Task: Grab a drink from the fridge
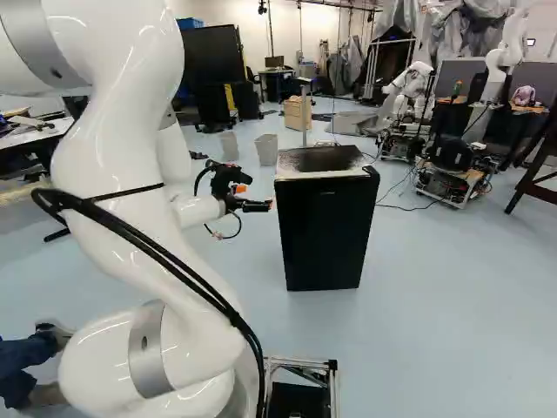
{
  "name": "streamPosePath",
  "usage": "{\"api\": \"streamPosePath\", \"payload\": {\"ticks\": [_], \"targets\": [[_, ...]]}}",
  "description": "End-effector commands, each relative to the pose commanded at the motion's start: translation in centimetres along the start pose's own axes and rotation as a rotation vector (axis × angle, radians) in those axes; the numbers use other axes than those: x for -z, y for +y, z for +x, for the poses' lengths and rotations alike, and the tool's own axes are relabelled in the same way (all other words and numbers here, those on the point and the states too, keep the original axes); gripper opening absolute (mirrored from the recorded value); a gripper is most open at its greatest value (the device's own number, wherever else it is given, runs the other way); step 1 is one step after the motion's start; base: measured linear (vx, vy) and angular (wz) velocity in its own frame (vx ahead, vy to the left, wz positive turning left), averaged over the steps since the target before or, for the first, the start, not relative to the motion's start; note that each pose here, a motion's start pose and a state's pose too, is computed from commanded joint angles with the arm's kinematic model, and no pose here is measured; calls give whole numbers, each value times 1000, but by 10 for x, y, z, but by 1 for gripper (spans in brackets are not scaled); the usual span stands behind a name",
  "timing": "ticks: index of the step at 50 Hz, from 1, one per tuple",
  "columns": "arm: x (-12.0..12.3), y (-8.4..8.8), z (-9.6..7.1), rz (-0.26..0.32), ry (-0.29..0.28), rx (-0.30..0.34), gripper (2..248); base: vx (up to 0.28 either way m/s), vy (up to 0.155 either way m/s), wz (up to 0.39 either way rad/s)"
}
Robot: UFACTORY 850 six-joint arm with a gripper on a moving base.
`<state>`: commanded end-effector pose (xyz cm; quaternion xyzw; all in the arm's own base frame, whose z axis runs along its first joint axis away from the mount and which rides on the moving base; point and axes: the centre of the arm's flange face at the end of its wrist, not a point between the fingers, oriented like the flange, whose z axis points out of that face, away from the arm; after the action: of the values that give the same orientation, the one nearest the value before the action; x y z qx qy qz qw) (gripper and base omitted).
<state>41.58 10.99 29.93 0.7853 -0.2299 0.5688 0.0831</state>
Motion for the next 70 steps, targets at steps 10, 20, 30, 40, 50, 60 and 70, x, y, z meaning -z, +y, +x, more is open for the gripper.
{"api": "streamPosePath", "payload": {"ticks": [10,20,30,40,50,60,70], "targets": [[-6,2,-8,-68,20,-13,247,0,0,0],[-14,0,-18,-131,41,-24,247,0,0,0],[-22,-4,-28,-188,59,-32,247,0,0,0],[-29,-8,-36,-241,82,-43,247,0,0,0],[-32,-13,-37,-277,107,-62,247,0,0,0],[-36,-24,-37,-274,116,-72,247,0,0,0],[-41,-35,-38,-264,122,-81,247,0,0,0]]}}
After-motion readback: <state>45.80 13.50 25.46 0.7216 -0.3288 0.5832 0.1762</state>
